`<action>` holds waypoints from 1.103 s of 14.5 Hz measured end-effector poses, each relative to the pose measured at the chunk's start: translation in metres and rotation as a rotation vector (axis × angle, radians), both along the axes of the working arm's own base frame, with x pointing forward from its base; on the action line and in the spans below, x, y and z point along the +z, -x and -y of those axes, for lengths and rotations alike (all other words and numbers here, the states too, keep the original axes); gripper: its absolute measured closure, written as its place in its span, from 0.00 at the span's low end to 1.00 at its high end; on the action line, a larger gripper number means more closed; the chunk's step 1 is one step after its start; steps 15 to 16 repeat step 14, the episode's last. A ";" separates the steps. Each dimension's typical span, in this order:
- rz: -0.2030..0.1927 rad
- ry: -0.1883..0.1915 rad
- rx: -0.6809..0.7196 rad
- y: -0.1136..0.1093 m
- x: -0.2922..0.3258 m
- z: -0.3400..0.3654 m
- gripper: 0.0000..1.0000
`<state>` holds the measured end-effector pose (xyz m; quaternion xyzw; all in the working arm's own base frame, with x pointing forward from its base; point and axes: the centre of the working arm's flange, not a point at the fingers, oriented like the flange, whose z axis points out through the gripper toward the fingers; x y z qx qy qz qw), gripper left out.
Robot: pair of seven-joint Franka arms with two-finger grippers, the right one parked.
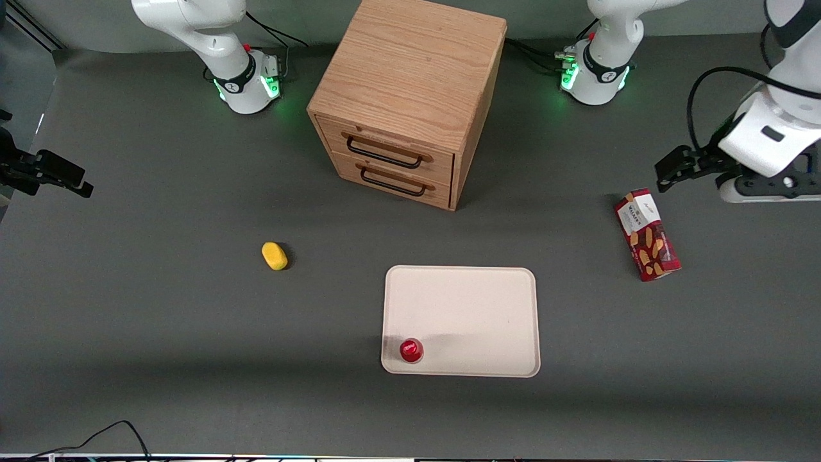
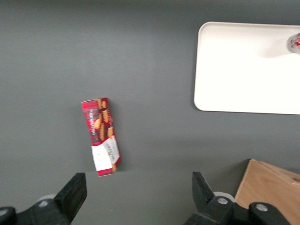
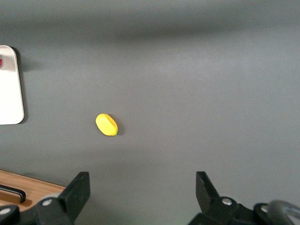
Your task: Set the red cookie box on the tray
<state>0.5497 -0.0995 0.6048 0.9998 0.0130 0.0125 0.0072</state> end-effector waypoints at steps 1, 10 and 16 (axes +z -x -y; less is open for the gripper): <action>-0.006 0.006 -0.002 -0.004 -0.001 0.009 0.00; -0.021 -0.007 -0.036 -0.018 -0.002 0.011 0.00; -0.038 -0.011 -0.037 -0.026 -0.001 -0.063 0.00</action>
